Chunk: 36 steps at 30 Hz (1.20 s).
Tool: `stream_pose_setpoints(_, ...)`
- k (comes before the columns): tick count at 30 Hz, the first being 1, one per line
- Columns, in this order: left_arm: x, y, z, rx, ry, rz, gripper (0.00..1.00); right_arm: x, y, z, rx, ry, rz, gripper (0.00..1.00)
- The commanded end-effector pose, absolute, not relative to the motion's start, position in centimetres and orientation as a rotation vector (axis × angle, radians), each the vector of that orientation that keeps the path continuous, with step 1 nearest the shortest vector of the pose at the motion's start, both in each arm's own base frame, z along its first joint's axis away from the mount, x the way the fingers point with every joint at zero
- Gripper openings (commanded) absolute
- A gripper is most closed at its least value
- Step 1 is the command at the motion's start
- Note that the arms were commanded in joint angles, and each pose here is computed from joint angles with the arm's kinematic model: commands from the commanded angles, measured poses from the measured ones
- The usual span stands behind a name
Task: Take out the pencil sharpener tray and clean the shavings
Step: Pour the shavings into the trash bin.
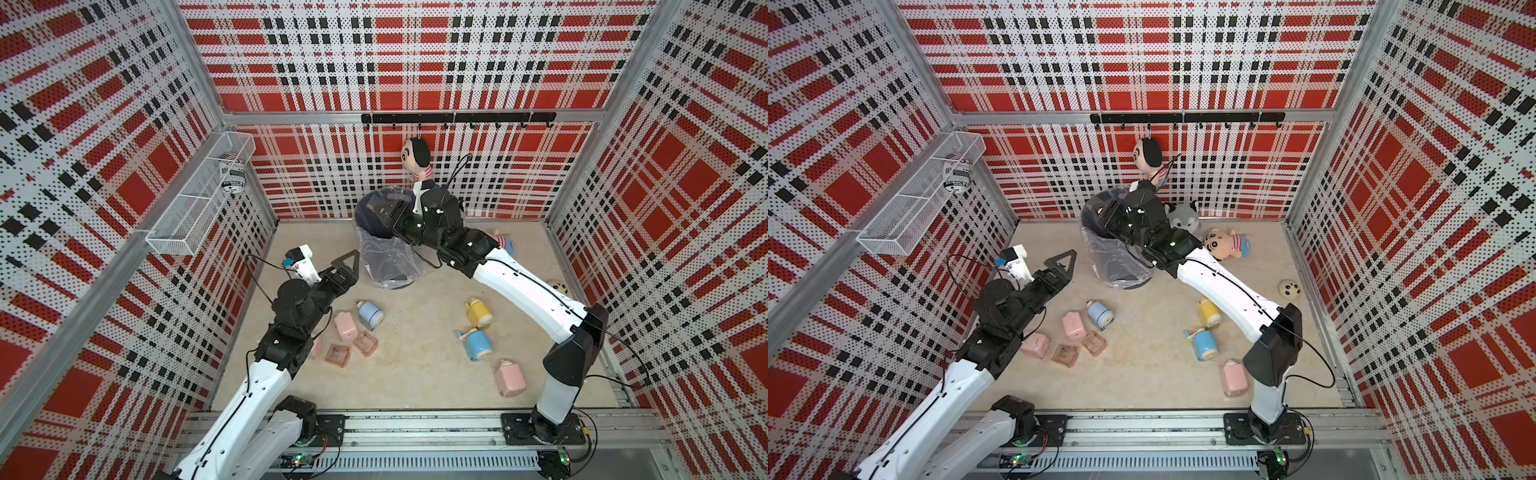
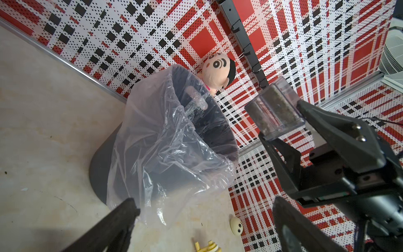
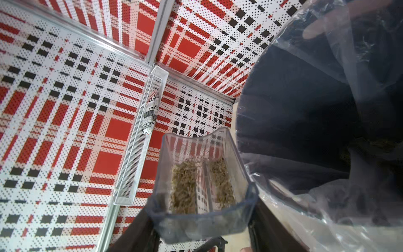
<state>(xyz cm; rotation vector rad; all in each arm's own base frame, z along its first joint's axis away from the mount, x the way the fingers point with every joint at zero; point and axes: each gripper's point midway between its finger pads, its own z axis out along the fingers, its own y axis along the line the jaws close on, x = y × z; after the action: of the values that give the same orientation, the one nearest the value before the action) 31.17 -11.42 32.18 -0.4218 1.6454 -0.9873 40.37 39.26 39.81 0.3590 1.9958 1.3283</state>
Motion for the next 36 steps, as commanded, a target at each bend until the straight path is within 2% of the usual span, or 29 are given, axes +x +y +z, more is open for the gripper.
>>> stream_pose_setpoints(1,30.2,-10.9,33.9,-0.414,1.586,-0.992,0.98,41.6,38.7,37.9,0.624,2.059,1.388,0.44)
stream_pose_setpoints(9,29.8,-10.2,34.3,-0.444,1.573,-0.972,0.98,42.8,37.6,36.2,1.01,2.062,1.418,0.45)
stream_pose_setpoints(19,29.7,-9.9,34.2,-0.469,1.574,-0.969,0.98,43.2,36.7,37.0,1.382,1.91,1.533,0.45)
stream_pose_setpoints(32,29.8,-10.0,34.0,-0.493,1.569,-0.997,0.98,44.6,38.2,39.2,1.434,1.802,1.71,0.46)
stream_pose_setpoints(36,30.0,-10.3,33.4,-0.461,1.596,-0.971,0.98,44.4,38.3,37.5,1.457,1.82,1.709,0.46)
